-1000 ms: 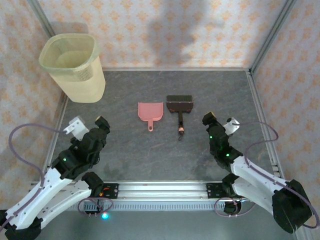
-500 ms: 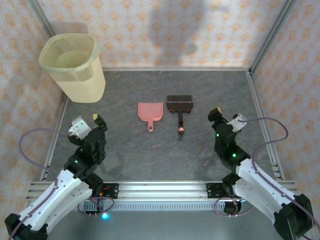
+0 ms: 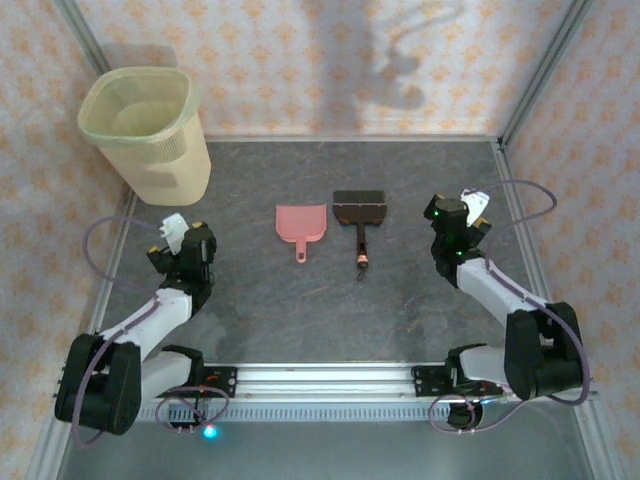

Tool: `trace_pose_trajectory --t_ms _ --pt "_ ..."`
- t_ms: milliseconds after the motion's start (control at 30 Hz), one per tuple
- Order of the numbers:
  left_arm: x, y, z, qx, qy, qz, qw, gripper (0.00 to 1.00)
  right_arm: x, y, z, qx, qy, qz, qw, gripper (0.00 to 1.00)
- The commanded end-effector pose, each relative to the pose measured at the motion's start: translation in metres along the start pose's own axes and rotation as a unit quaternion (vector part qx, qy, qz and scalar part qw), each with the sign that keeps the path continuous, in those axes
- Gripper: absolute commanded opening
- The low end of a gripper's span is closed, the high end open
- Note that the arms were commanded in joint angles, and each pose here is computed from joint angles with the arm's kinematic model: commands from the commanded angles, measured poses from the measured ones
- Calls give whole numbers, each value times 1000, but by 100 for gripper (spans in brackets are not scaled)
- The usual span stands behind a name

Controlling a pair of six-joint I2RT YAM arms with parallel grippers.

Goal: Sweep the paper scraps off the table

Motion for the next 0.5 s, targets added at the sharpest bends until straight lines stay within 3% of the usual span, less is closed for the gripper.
trace_pose_trajectory --t_ms 0,133,467 --pt "-10 -14 5 -1 11 -37 999 100 2 -7 -6 -19 109 12 994 99" --pt "-11 -34 2 33 2 -17 999 100 7 -16 -40 -19 140 72 987 99" --pt "-16 -39 -3 -17 10 -74 997 100 -4 -30 -54 -31 85 99 991 99"
Point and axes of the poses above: each hand's point on the last joint's axis, 136 mm out from that joint toward the fingers, its own y axis back along the fingers, its own x axis along the line the jaws close on, z = x × y, the point moved 7 cm from there along y, back along the fingers, and after that the axes turned 2 degrees about y, right-handed, at the moved point
